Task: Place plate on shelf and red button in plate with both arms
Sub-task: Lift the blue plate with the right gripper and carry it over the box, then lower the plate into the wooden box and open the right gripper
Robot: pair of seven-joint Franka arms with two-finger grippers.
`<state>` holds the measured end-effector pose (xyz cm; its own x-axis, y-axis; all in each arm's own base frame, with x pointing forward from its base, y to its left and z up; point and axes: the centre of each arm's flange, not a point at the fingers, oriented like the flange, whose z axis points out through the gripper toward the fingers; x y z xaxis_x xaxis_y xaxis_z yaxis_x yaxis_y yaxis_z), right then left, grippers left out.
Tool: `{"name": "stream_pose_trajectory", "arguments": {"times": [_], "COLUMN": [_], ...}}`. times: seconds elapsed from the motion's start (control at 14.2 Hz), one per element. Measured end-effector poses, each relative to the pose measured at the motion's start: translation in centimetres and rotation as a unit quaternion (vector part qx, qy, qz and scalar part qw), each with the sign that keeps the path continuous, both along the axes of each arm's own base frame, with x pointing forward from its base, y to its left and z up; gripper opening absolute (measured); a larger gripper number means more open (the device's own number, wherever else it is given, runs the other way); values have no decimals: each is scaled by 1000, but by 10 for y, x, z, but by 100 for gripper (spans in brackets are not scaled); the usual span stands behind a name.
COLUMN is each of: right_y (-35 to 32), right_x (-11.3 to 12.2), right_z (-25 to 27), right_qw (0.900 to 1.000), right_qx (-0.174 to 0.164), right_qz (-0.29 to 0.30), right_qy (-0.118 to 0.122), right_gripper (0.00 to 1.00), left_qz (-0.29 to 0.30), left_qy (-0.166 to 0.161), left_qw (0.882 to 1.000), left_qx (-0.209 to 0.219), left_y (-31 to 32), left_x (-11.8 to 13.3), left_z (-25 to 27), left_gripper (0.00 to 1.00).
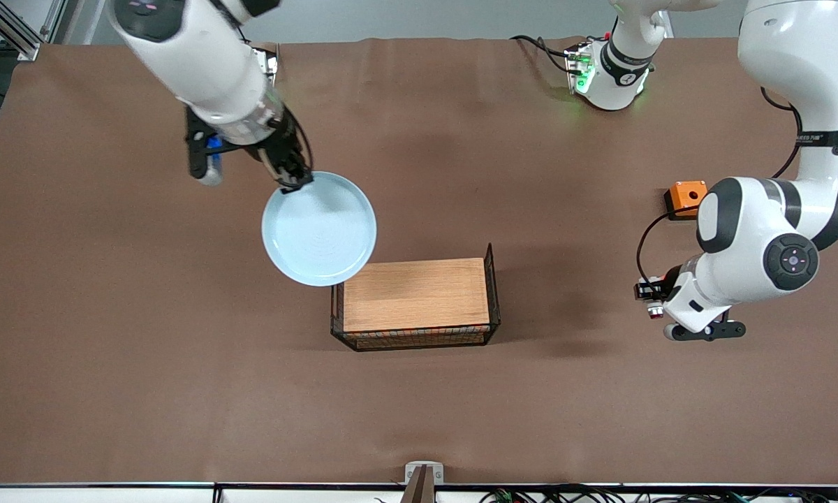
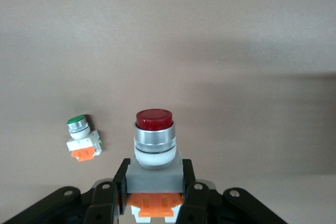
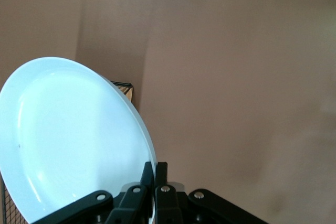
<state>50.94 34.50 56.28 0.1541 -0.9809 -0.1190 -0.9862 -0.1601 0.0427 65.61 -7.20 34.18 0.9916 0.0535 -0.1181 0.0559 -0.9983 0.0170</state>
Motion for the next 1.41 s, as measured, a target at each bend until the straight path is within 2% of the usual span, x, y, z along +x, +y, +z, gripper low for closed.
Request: {"name": "stream_pose_trajectory", "arguments": {"times": [0.28,0.71,0.99,1.2,1.41], "right_y": [59,108,132,147,160], "right_x": [-2,6,17,24,22], "right_z": [-42,-76,-103,-123,-140], "right_qw": [997,989,983,980,978], "right_qx": [-31,-34,-48,-52,-55], "right_qz": [-66,-144,-174,-190,-196], "right_qy": [-1,-12,-20,-35,-45], "right_gripper": [4,4,4,4,4], "left_qz": [14,58,100,105,110], "left_qy": [-8,4,-2,0,-1], "left_qw": [1000,998,995,994,993], "left_qx": [-7,-14,-21,-31,-41], "left_y": [-1,-15,-24,-33,-37], "left_x": [-7,-12,-10,-11,-10], "left_z": [48,117,133,135,140], "left_gripper": [41,41,41,41,41]}}
